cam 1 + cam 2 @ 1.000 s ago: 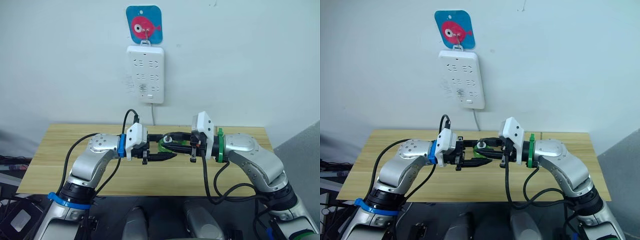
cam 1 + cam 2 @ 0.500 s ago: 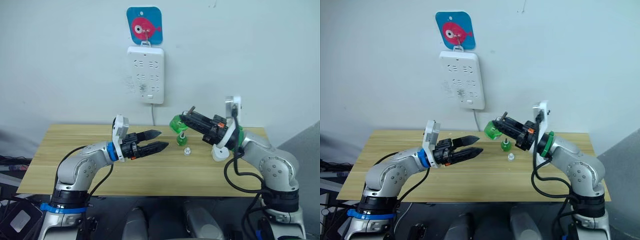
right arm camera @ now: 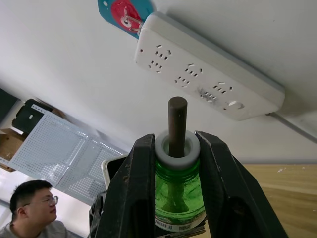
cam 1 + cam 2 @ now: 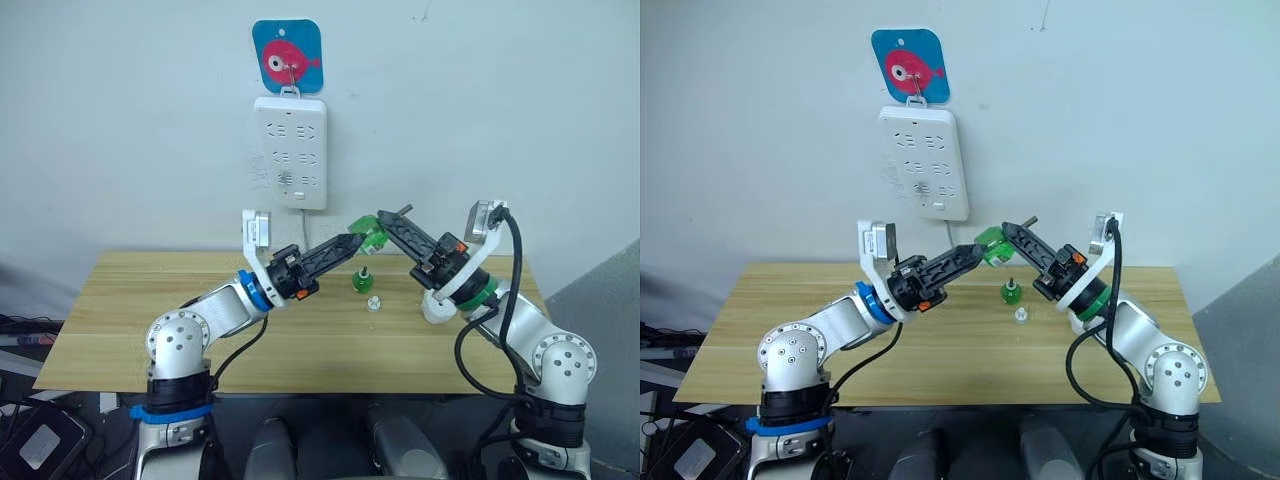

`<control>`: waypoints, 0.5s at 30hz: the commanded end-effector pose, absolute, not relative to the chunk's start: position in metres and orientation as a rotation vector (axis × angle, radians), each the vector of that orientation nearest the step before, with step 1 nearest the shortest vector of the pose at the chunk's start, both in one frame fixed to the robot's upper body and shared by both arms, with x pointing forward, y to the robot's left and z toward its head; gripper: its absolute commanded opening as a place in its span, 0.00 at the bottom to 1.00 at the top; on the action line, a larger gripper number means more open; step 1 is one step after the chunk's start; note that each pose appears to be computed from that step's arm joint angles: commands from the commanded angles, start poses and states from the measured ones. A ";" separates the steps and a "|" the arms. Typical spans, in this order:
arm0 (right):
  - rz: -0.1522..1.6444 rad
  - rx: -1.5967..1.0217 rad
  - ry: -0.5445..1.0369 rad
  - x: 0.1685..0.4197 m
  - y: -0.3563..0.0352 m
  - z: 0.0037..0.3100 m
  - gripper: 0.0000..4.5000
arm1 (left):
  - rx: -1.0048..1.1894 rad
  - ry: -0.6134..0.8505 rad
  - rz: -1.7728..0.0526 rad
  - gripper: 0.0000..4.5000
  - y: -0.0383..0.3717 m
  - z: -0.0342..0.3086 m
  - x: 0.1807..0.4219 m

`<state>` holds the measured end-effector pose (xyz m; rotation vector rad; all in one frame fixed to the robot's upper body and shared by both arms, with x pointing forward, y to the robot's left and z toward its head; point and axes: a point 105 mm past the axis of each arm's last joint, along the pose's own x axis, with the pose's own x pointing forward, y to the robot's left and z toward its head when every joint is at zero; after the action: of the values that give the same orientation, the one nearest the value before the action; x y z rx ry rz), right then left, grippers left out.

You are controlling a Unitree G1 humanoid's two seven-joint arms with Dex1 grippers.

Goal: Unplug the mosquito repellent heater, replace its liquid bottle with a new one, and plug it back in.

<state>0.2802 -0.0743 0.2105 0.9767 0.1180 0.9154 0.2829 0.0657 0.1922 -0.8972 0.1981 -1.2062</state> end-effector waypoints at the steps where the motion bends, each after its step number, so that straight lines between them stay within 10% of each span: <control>1: 0.959 0.978 0.077 0.270 -0.073 0.224 0.18 | -0.891 0.170 -1.241 1.00 0.061 0.204 0.276; 8: 0.973 0.970 0.087 0.268 -0.069 0.225 0.18 | -0.892 0.167 -1.224 1.00 0.058 0.206 0.280; 15: 0.985 0.959 0.095 0.265 -0.066 0.224 0.18 | -0.897 0.165 -1.225 0.62 0.056 0.207 0.280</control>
<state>0.2757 -0.0688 0.2114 0.9707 0.1413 0.9307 0.2833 0.0583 0.1973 -0.8972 0.2020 -1.1949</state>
